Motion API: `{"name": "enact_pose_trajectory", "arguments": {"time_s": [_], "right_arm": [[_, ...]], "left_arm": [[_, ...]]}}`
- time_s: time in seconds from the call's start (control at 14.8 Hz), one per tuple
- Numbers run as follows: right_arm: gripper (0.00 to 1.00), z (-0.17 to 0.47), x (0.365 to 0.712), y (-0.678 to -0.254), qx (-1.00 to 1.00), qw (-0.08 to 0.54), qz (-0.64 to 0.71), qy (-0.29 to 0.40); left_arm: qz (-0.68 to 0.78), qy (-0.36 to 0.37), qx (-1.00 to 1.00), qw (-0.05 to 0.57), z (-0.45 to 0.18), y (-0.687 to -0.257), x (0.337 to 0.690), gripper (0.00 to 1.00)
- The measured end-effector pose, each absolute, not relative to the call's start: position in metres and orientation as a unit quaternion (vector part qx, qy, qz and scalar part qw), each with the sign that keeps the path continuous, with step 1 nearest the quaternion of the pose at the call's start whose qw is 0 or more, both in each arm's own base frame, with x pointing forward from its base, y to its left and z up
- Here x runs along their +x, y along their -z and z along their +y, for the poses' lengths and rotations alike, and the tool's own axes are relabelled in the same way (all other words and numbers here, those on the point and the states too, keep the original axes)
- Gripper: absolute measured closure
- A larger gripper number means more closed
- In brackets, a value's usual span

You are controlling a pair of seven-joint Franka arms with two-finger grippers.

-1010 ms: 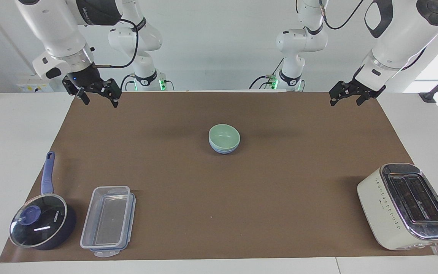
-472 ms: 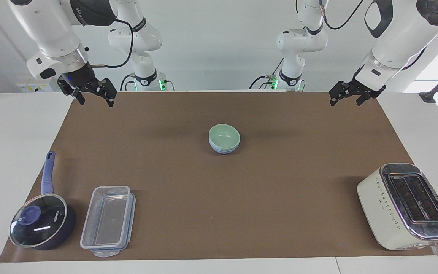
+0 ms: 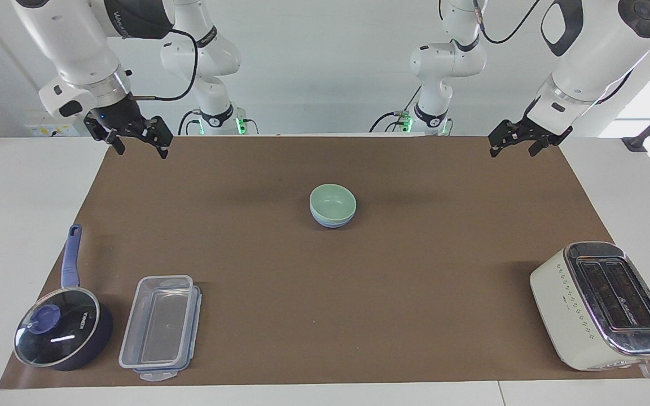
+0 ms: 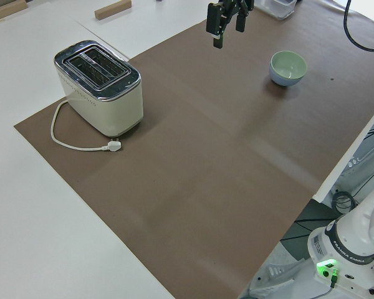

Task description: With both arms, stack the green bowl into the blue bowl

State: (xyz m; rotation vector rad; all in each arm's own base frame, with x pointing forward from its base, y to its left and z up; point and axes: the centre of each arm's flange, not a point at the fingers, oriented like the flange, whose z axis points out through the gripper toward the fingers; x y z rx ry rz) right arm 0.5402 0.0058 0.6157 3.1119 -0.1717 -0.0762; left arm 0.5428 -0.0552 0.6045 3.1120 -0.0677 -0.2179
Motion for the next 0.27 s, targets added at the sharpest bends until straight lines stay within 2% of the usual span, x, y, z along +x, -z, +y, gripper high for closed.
{"name": "enact_pose_trajectory", "arguments": {"time_s": [0.27], "right_arm": [[0.0,0.0173,0.5386,-0.6184,0.999,0.013,-0.045,0.022]], "left_arm": [[-0.022,0.07,0.997,0.011,-0.0552,-0.6045,0.5428,0.0]]}}
